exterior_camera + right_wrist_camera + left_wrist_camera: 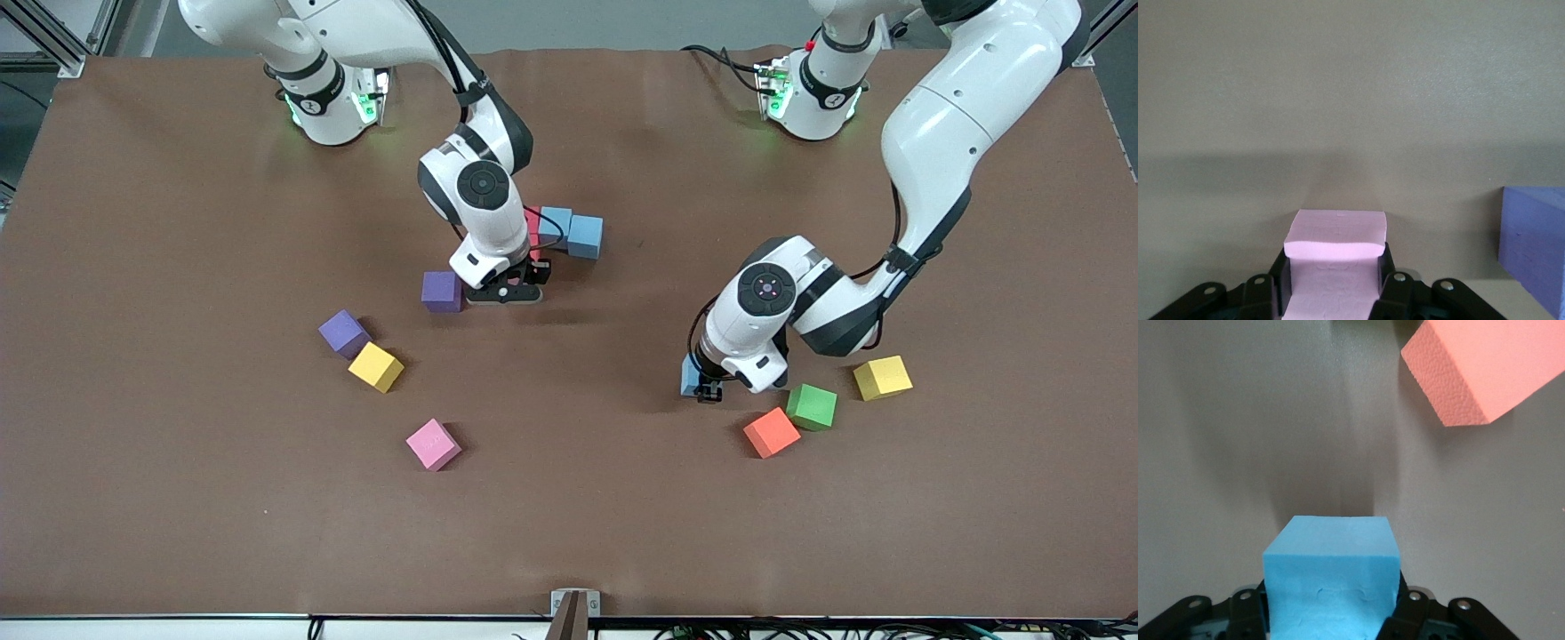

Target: Arrange 11 blocks into digit 3

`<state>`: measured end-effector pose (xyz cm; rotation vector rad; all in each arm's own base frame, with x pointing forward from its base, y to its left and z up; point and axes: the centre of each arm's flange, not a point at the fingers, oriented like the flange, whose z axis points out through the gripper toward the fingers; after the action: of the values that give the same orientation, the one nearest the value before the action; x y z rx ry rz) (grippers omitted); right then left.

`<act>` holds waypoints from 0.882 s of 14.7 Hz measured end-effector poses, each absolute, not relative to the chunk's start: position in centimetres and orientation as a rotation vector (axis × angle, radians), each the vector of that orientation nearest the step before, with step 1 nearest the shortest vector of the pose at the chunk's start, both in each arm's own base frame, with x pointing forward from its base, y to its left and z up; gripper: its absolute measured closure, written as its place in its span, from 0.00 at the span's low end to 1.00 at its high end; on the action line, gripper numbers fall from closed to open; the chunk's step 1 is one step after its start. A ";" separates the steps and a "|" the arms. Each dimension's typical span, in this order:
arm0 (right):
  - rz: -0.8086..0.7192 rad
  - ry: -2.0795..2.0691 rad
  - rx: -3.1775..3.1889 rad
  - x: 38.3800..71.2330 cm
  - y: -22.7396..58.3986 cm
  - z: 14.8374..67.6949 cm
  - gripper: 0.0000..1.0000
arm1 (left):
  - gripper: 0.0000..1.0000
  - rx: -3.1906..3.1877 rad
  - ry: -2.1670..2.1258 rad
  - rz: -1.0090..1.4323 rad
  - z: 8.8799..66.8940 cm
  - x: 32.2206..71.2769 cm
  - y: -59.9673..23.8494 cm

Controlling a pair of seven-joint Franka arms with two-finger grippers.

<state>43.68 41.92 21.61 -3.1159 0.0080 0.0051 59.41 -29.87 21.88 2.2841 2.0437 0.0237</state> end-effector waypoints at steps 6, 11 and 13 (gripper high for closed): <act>-0.001 0.010 -3.112 43.7 42.0 21.7 0.48 | 0.38 2.283 2.048 0.026 21.8 59.5 -29.7; -0.006 0.009 -3.107 43.6 42.2 21.7 0.48 | 0.38 2.283 2.048 0.026 21.8 59.5 -29.7; -0.006 0.008 -3.107 43.6 42.2 21.7 0.48 | 0.38 2.283 2.048 0.026 21.8 59.5 -29.7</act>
<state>43.61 42.20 21.73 -3.1068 0.0084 -0.0061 59.48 -29.72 21.78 2.2835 2.0475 0.0260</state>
